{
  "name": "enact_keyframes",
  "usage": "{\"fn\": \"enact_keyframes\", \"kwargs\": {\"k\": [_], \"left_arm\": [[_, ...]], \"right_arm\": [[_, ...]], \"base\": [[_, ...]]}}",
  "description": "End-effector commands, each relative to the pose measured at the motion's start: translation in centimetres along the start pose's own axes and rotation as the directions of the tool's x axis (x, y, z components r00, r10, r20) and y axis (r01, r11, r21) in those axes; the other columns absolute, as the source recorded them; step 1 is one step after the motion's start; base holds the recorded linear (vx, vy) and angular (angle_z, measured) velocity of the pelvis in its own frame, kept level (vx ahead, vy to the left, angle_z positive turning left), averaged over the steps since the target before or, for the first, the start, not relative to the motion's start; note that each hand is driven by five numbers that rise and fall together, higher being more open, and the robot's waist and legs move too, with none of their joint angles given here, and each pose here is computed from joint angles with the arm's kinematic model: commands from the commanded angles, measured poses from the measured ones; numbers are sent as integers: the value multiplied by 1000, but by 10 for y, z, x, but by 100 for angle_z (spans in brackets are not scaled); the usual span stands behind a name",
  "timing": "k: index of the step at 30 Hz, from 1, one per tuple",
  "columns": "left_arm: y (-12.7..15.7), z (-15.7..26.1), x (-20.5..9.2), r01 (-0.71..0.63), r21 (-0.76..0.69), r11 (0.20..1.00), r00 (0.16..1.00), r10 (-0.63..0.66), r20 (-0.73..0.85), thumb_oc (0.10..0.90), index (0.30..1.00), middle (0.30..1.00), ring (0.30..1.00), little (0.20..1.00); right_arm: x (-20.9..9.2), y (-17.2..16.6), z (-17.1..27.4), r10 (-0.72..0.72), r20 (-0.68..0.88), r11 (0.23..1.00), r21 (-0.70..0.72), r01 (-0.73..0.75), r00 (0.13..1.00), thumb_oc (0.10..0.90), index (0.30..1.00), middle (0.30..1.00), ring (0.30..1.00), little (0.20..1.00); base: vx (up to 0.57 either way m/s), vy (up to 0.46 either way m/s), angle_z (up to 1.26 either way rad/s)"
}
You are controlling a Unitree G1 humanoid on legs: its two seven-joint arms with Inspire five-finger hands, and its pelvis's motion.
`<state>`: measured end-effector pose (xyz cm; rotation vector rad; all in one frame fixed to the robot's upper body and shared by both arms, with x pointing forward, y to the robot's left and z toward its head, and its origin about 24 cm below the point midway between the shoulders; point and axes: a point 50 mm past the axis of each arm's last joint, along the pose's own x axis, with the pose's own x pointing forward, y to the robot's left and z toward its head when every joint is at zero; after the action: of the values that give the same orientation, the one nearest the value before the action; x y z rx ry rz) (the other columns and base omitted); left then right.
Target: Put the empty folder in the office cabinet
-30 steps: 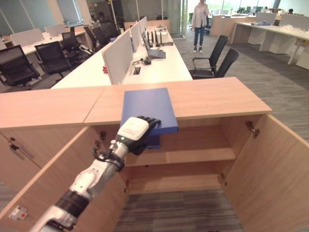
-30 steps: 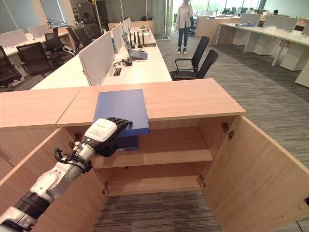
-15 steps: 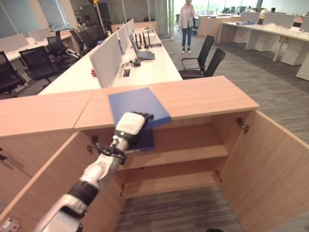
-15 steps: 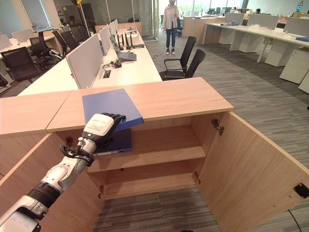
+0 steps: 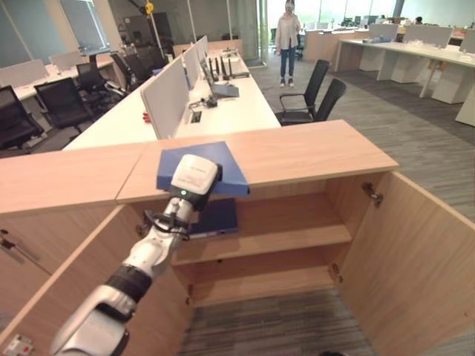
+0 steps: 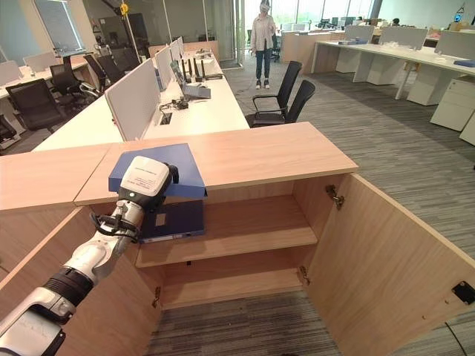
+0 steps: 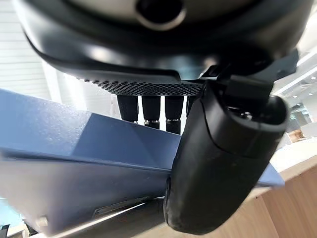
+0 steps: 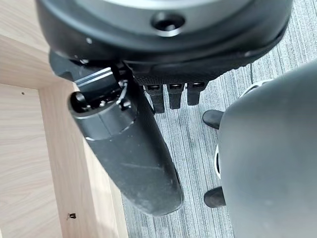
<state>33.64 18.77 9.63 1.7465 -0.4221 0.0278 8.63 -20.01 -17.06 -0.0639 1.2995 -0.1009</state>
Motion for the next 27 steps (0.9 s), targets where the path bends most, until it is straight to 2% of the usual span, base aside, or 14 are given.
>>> {"fn": "enact_keyframes", "kwargs": {"k": [1, 4, 7, 8, 11, 12, 17, 18, 20, 21, 23, 25, 26, 27], "left_arm": [[7, -41, 9, 52, 159, 986, 995, -37, -96, 439, 359, 359, 359, 359], [4, -43, 5, 63, 150, 987, 993, -48, -104, 400, 300, 300, 300, 300], [15, -38, 3, -11, 63, 998, 996, 17, -90, 400, 300, 300, 300, 300], [29, -29, -2, -99, -69, 993, 993, 94, -67, 400, 300, 300, 300, 300], [39, -18, -18, -165, -224, 961, 986, 157, -53, 400, 300, 300, 300, 300], [44, -7, -30, -194, -377, 906, 981, 189, -50, 400, 300, 300, 300, 300], [50, -1, -53, -212, -509, 834, 975, 213, -57, 400, 300, 300, 300, 300], [51, -4, -66, -230, -554, 800, 972, 216, -90, 400, 300, 300, 300, 300], [55, -10, -76, -261, -581, 771, 964, 232, -126, 400, 300, 300, 300, 300], [58, -15, -87, -276, -617, 737, 961, 233, -151, 400, 300, 300, 300, 300], [61, -15, -95, -269, -665, 697, 962, 225, -154, 400, 300, 300, 300, 300], [69, -16, -110, -255, -789, 559, 964, 213, -160, 400, 300, 300, 300, 300], [70, -17, -111, -252, -794, 553, 964, 211, -160, 400, 300, 300, 300, 300], [71, -22, -122, -274, -885, 375, 958, 192, -215, 400, 300, 300, 300, 300]], "right_arm": [[1, 16, 7, 34, 20, 999, -43, -33, 999, 800, 900, 900, 900, 900], [1, 16, 7, 34, 20, 999, -35, -33, 999, 800, 900, 900, 900, 900], [1, 17, 8, 39, 33, 999, -12, -39, 999, 800, 900, 900, 900, 900], [1, 21, 14, 57, 62, 998, 16, -58, 996, 800, 900, 900, 900, 900], [0, 26, 24, 81, 113, 996, 20, -83, 990, 800, 900, 900, 900, 900], [-2, 32, 41, 109, 191, 992, 36, -118, 976, 800, 900, 900, 900, 900], [-16, 34, 88, 134, 417, 989, 5, -150, 899, 800, 900, 900, 900, 900], [-33, 28, 116, 137, 558, 990, -39, -138, 818, 800, 900, 900, 900, 900], [-54, 17, 142, 134, 680, 991, -90, -100, 721, 800, 900, 900, 900, 900], [-77, 0, 162, 120, 779, 992, -125, -35, 616, 800, 900, 900, 900, 900], [-88, -9, 166, 108, 808, 991, -136, 6, 579, 800, 900, 900, 900, 900], [-120, -28, 188, 74, 898, 986, -132, 104, 433, 800, 900, 900, 900, 900], [-121, -29, 187, 74, 898, 985, -133, 106, 434, 800, 900, 900, 900, 900], [-144, -40, 201, 54, 943, 974, -122, 191, 327, 800, 900, 900, 900, 900]], "base": [[0, 0, 0], [0, 0, 0], [0, 0, 0], [0, 0, 0], [0, 0, 0], [0, 0, 0], [-16, -4, 5], [-34, -10, 2], [-42, -14, 2], [-31, -9, 1], [-7, 0, 3], [-13, 2, 5], [-15, 4, 3], [-15, 7, 4]]}}
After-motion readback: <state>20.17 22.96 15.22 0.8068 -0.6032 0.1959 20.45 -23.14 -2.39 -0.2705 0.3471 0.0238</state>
